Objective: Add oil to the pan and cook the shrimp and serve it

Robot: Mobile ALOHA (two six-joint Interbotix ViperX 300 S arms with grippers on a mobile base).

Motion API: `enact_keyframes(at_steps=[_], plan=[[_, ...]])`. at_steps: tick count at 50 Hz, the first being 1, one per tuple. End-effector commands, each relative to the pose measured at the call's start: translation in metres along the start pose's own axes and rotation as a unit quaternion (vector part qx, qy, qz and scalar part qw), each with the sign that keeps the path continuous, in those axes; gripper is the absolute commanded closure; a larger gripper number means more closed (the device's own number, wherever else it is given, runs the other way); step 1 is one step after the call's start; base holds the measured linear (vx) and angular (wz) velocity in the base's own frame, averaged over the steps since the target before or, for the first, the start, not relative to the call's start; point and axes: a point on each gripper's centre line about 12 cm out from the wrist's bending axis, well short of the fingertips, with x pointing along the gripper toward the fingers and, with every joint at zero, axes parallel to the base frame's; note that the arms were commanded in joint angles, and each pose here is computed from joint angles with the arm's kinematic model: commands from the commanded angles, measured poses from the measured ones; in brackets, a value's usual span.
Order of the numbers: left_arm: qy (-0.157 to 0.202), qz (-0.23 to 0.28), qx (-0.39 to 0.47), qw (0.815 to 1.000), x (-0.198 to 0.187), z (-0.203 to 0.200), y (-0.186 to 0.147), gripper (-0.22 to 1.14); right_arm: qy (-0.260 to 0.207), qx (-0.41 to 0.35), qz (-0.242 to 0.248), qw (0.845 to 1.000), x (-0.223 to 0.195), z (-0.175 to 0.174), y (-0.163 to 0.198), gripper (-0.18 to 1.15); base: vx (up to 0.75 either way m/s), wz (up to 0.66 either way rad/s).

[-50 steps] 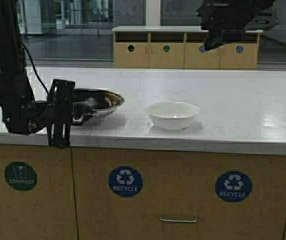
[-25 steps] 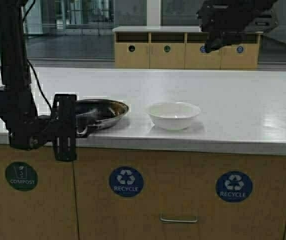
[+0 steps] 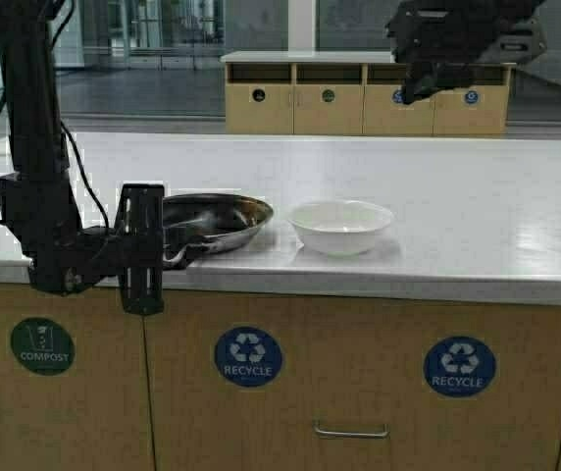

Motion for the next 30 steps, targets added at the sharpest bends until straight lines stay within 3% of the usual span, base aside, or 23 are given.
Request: enact_keyframes(at_steps=[1, 5, 7, 23, 30], plan=[[-0.006, -0.045, 0.012, 0.999, 0.010, 0.005, -0.021, 0.15, -0.014, 0.000, 0.001, 1.000, -0.001, 0.009, 0.001, 0.91, 0.00, 0.00], [-0.013, -0.047, 0.018, 0.999, 0.010, 0.006, -0.022, -0.11, -0.015, 0.001, 0.000, 1.000, -0.001, 0.009, 0.001, 0.91, 0.00, 0.00], [-0.013, -0.047, 0.023, 0.999, 0.010, 0.006, -0.022, -0.16, -0.014, 0.000, 0.001, 1.000, -0.001, 0.009, 0.001, 0.91, 0.00, 0.00], [-0.016, -0.037, 0.038, 0.998, 0.004, 0.005, -0.019, -0.11, -0.014, 0.001, 0.001, 1.000, -0.001, 0.009, 0.001, 0.91, 0.00, 0.00], [-0.027, -0.006, 0.071, 0.997, -0.010, 0.005, -0.011, -0.11, -0.013, 0.001, 0.001, 1.000, -0.001, 0.008, 0.001, 0.91, 0.00, 0.00]])
